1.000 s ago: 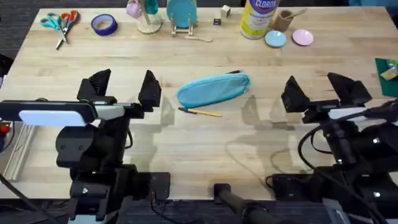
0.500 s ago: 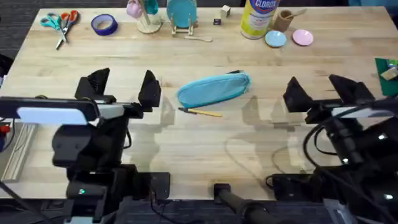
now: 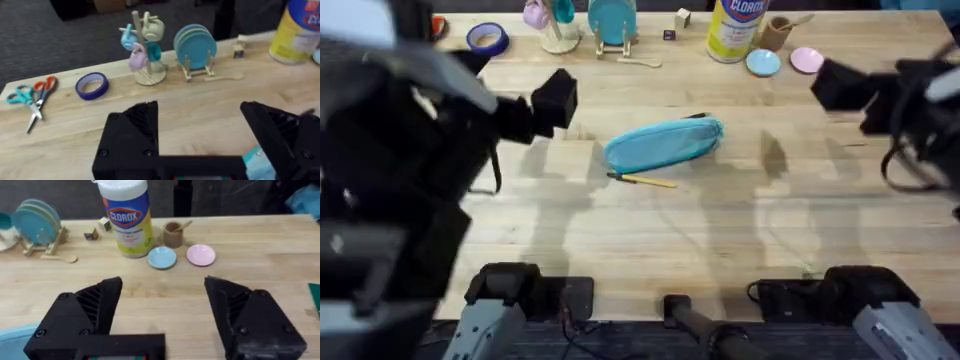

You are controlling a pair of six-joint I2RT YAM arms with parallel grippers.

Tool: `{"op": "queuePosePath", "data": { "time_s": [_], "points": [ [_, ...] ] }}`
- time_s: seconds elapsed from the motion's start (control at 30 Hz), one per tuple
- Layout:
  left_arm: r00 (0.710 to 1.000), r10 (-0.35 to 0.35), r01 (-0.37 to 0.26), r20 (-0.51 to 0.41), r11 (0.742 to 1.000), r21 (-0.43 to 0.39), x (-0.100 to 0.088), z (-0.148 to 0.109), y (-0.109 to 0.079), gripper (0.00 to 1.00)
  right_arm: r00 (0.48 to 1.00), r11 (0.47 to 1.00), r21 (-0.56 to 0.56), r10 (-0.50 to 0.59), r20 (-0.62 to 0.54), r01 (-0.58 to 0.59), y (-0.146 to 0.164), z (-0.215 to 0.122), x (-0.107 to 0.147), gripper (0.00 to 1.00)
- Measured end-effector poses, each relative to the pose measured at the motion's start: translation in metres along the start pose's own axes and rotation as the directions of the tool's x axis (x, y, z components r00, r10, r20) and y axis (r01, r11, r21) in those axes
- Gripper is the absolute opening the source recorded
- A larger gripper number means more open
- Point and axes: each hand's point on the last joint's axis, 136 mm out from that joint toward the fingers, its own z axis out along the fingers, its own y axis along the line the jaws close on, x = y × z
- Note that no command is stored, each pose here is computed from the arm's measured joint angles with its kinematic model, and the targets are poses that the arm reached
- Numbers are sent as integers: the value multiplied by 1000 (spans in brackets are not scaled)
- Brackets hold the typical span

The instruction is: Unzip the bag, pick up the pens from the table one at a time and place them inside, then zip the bag closed.

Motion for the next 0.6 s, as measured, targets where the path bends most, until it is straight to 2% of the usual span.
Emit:
{"op": "queuePosePath", "data": {
  "time_s": [0.13,0.23,0.33,0.43,0.5,0.6],
  "points": [
    [992,101,-92,-70,987,130,-8,15,-15,991,997,999,-46,1,-77,-5,9,20,-18,996],
    [981,184,-165,-54,953,256,-18,20,-33,991,991,997,-80,1,-134,-12,16,32,-25,996],
    [963,268,-248,1,888,387,-25,18,-53,991,985,993,-112,2,-174,-22,22,44,-30,996],
    [944,327,-312,53,824,474,-23,11,-69,991,981,992,-127,2,-193,-27,25,52,-31,996],
    [935,348,-330,67,790,517,-18,7,-76,991,979,991,-133,1,-202,-28,26,54,-29,996],
    [933,354,-322,60,753,574,-8,-1,-86,990,979,990,-141,-10,-202,-19,27,53,-28,996]
  ]
}}
